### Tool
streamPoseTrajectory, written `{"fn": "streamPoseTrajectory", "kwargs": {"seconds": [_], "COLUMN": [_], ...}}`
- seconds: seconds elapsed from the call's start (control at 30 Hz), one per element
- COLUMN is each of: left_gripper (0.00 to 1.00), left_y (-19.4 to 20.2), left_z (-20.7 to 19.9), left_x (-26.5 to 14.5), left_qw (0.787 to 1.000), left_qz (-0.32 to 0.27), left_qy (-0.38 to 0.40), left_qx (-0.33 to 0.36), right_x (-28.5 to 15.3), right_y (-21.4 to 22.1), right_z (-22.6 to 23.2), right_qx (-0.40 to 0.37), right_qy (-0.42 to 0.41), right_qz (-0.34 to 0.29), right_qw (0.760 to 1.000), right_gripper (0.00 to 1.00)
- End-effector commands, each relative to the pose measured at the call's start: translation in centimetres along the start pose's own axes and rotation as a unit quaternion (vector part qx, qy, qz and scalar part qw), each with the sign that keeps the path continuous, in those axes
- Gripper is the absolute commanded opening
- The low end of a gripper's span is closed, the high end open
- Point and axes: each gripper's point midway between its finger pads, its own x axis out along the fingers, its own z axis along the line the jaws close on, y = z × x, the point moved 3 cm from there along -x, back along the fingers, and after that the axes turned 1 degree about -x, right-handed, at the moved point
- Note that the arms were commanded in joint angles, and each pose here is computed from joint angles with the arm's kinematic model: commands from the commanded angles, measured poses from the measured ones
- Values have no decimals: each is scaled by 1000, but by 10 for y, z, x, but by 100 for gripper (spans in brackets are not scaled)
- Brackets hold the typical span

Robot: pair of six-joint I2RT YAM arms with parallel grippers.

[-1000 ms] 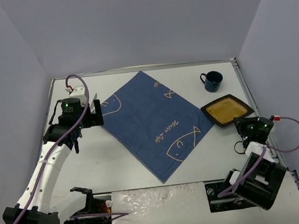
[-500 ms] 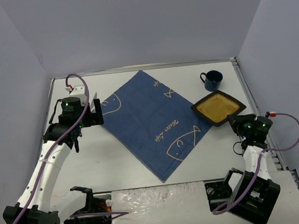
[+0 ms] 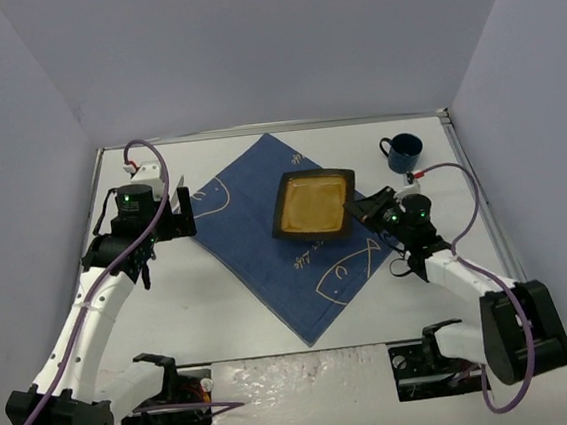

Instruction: Set the dinner table for one person

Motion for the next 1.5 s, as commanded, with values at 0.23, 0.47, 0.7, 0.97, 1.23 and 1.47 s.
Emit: {"fn": "streamPoseTrajectory", "kwargs": {"seconds": [0.23, 0.47, 0.7, 0.97, 1.23, 1.47], "left_gripper": [97, 97, 97, 97, 97, 93], "left_y": [-19, -19, -16, -21, -18, -1], "left_z": [2, 1, -18, -75, -123, -146], "left_x": [-5, -5, 5, 28, 71, 121], "left_qw": [999, 999, 998, 985, 974, 968], "left_qz": [-45, -46, -33, 15, 53, 109], "left_qy": [-7, -4, 53, 148, 185, 188], "left_qx": [-4, -6, -19, -83, -117, -122], "right_x": [48, 58, 70, 82, 88, 89], "right_y": [-15, -9, -3, 10, 22, 27], "right_z": [105, 107, 76, 24, -21, -48], "right_qx": [9, 6, -17, -43, -78, -92], "right_qy": [-200, -210, -172, -105, -64, -52], "right_qz": [-149, -136, -87, -30, 21, 50], "right_qw": [968, 968, 981, 993, 995, 993], "right_gripper": [0, 0, 0, 0, 0, 0]}}
